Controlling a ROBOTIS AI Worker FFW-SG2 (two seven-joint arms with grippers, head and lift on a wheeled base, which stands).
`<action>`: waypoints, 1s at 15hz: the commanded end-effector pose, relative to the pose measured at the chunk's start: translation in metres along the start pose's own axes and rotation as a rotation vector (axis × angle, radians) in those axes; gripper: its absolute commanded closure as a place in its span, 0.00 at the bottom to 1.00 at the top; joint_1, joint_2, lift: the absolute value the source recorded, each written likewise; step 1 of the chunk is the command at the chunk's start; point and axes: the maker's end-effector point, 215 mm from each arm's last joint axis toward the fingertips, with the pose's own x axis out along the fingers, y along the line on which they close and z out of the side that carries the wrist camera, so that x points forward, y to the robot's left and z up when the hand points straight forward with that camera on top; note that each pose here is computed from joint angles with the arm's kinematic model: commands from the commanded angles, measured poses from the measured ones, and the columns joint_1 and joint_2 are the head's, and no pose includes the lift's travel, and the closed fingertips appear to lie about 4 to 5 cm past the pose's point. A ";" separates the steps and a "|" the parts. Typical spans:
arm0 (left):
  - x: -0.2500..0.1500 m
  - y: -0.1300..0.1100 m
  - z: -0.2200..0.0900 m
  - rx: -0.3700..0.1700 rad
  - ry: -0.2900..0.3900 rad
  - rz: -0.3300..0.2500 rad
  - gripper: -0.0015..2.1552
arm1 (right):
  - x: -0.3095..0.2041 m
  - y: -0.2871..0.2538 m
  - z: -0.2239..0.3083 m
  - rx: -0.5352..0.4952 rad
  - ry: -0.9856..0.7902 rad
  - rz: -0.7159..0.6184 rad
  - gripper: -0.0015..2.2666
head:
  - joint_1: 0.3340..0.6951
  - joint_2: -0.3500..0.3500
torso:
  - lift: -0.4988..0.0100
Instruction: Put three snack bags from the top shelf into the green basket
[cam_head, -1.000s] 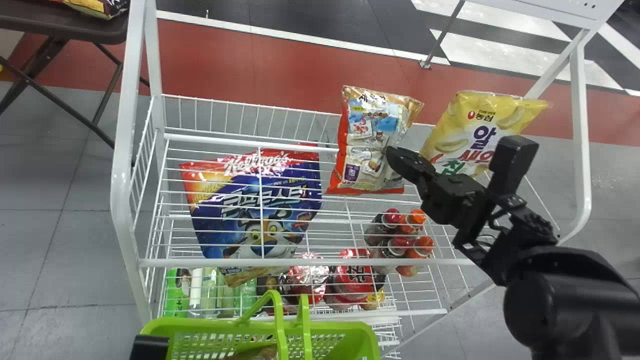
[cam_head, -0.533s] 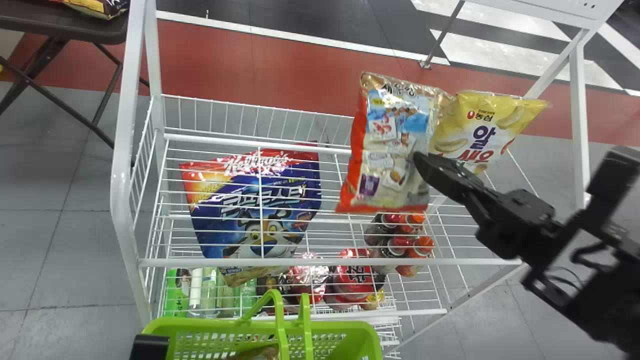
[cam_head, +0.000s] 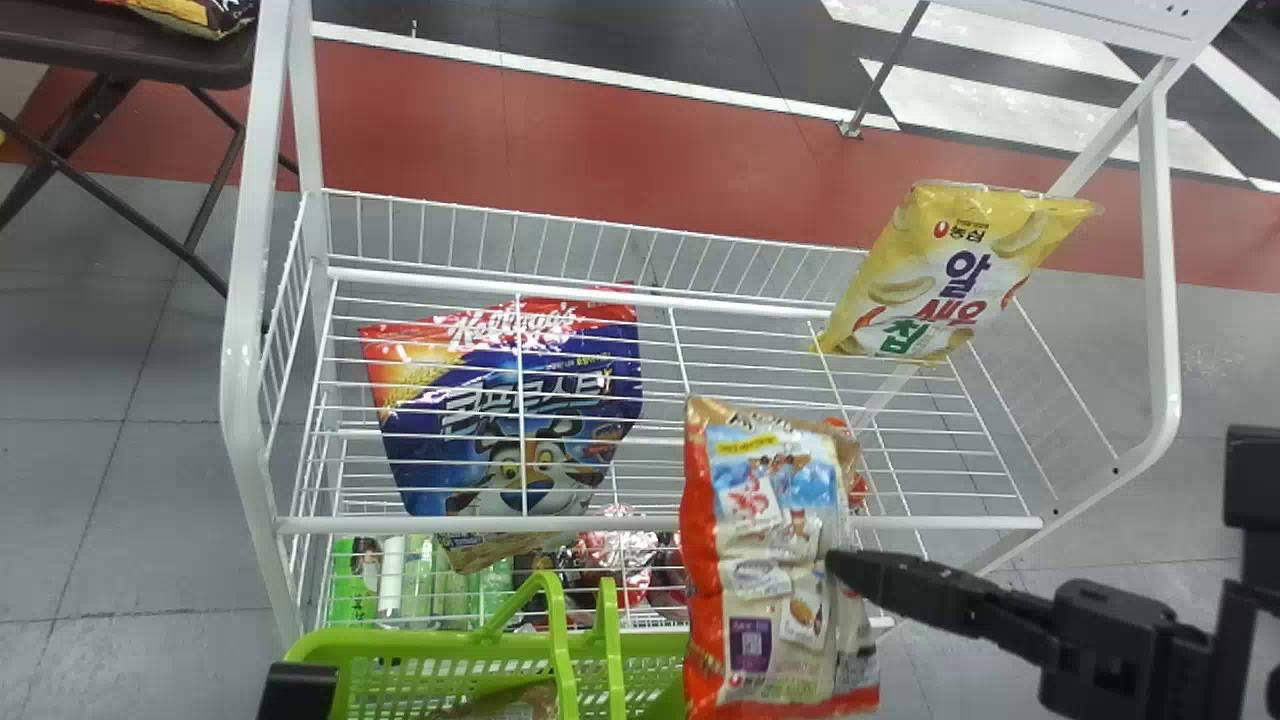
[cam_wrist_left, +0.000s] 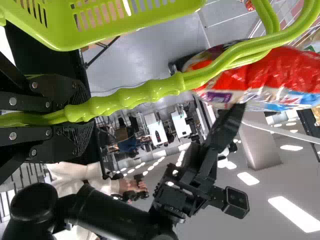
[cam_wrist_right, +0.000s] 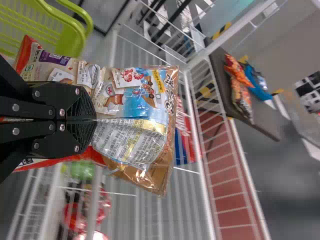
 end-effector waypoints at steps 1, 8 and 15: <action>0.000 0.000 0.001 0.001 -0.003 0.002 0.99 | 0.002 0.012 -0.029 0.038 0.063 0.032 0.99 | 1.00 0.00 | 0.88; 0.000 0.003 0.002 -0.005 -0.008 0.006 0.99 | 0.038 0.028 -0.128 0.173 0.281 0.091 0.99 | 1.00 0.00 | 0.88; -0.001 0.000 0.004 0.003 -0.012 -0.005 0.99 | 0.088 -0.008 -0.211 0.119 0.498 -0.020 0.99 | 1.00 0.00 | 0.88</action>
